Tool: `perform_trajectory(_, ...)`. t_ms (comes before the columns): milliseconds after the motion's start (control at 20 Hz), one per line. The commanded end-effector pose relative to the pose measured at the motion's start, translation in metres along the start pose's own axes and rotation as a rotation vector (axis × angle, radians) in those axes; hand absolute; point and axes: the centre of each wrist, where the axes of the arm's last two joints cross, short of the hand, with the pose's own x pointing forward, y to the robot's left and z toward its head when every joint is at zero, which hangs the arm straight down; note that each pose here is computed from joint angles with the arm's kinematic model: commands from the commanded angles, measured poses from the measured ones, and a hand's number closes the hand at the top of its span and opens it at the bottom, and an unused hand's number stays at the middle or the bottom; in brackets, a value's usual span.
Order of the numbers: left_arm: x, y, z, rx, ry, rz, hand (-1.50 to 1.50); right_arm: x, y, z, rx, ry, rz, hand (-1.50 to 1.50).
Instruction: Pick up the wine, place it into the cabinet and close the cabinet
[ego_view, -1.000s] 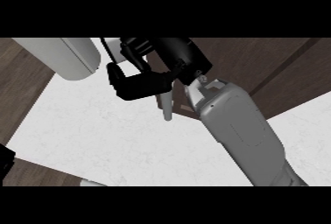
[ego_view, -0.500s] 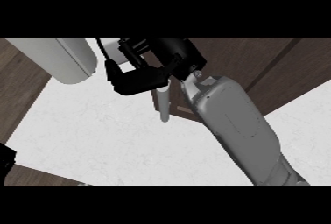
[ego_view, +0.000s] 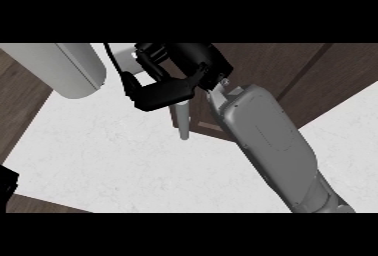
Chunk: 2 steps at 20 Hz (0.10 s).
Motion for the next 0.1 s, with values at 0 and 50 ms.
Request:
perform_trajectory(0, -0.0014, 0.0012, 0.0029, 0.011, 0.01, -0.007, 1.5, -0.0438, -0.0707, 0.0233, -0.251, 0.165, -0.014, 1.5)
perform_trajectory(50, -0.0022, -0.0001, 0.0024, 0.012, 0.001, -0.007, 1.5, -0.0366, -0.072, 0.0193, -0.25, 0.157, -0.009, 1.5)
